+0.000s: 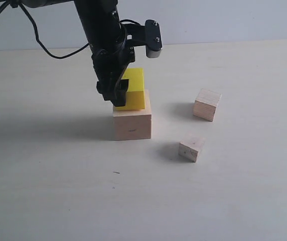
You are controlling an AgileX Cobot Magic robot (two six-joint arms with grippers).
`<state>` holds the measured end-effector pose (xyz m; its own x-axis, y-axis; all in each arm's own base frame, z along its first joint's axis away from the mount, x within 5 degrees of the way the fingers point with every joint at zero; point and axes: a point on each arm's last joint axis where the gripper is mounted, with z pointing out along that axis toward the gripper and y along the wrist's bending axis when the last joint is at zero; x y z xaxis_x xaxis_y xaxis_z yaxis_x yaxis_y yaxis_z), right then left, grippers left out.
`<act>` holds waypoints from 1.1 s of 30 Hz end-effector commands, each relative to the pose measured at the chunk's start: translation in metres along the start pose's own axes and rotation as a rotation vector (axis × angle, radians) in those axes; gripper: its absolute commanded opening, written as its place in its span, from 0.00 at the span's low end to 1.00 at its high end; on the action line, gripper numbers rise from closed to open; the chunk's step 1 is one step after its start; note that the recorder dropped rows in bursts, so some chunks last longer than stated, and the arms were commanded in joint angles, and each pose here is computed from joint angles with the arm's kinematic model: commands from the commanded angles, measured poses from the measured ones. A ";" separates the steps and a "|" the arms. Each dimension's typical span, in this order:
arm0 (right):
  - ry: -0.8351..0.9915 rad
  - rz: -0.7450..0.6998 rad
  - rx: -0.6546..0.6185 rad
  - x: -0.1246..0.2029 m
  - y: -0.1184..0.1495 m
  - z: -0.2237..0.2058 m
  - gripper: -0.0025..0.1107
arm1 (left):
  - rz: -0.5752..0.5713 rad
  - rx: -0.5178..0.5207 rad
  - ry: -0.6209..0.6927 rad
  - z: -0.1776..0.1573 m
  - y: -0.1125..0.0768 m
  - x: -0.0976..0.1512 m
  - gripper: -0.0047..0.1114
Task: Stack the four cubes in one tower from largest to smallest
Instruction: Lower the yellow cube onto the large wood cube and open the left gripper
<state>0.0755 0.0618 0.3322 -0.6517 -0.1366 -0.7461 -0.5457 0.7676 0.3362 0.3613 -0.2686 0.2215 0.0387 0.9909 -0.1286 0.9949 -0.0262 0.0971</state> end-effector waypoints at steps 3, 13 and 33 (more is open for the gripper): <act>0.001 -0.006 0.003 0.002 0.000 0.000 0.02 | -0.012 -0.008 -0.014 -0.005 0.001 -0.001 0.04; 0.001 -0.006 0.003 0.002 0.000 0.000 0.02 | -0.014 -0.008 -0.014 -0.005 0.001 -0.001 0.33; 0.001 -0.006 0.003 0.002 0.000 0.000 0.02 | -0.076 -0.008 -0.014 -0.005 0.001 -0.001 0.69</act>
<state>0.0754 0.0619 0.3321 -0.6522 -0.1372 -0.7455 -0.5459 0.7673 0.3364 0.3613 -0.2686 0.2215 -0.0034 0.9912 -0.1326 0.9957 0.0157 0.0916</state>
